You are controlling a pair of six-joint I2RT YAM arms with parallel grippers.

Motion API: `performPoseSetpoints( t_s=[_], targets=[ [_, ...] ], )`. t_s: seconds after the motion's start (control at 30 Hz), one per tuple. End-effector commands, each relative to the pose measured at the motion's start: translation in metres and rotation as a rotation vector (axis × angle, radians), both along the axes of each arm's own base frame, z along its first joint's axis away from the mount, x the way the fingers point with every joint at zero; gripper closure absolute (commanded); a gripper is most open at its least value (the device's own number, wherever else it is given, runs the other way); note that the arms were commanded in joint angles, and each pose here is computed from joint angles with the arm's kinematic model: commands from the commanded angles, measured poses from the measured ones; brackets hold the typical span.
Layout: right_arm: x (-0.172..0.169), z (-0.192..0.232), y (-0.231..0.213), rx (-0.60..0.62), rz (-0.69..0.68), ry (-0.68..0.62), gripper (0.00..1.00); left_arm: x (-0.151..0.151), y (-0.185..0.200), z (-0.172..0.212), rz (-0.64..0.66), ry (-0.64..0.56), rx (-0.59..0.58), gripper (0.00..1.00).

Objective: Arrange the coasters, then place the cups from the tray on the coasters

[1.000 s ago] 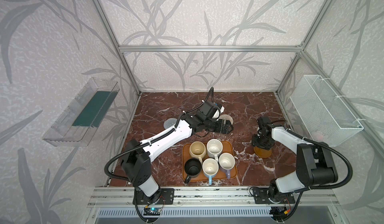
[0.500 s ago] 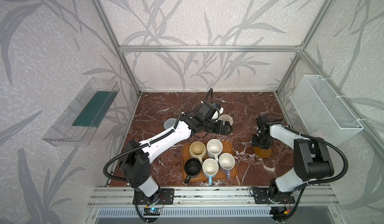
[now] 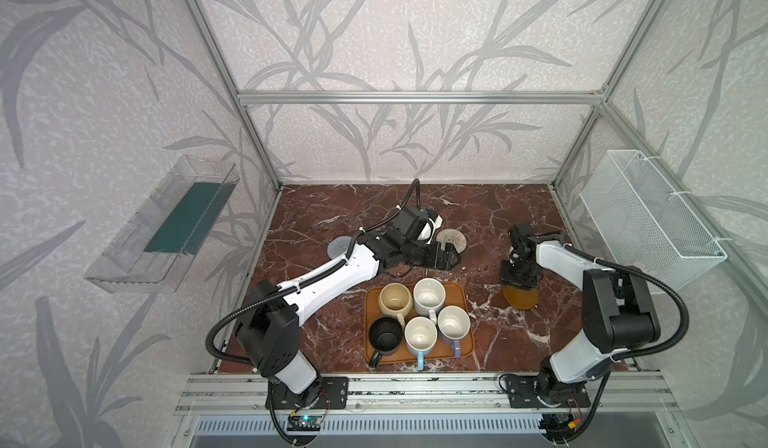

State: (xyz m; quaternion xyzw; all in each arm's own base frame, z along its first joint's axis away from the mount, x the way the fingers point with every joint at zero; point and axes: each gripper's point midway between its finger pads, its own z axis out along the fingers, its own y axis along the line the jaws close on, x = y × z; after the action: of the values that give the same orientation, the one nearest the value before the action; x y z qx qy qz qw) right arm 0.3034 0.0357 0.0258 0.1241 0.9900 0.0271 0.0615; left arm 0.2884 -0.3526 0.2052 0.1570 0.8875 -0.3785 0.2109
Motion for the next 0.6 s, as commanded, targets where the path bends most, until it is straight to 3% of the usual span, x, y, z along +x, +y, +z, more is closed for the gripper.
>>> performPoseSetpoints(
  t_s=[0.0,0.2,0.57],
  targets=[
    [0.018,0.007,0.006,0.006,0.012,-0.021,0.54,0.004,-0.003,0.008,0.009,-0.010,-0.043,0.01],
    [0.026,0.000,0.010,-0.025,0.047,0.041,0.54,0.005,-0.003,0.006,0.013,-0.001,-0.042,0.01],
    [-0.019,0.021,-0.001,-0.060,0.042,0.003,0.47,0.006,0.000,0.016,0.024,-0.026,-0.044,0.01]
  ],
)
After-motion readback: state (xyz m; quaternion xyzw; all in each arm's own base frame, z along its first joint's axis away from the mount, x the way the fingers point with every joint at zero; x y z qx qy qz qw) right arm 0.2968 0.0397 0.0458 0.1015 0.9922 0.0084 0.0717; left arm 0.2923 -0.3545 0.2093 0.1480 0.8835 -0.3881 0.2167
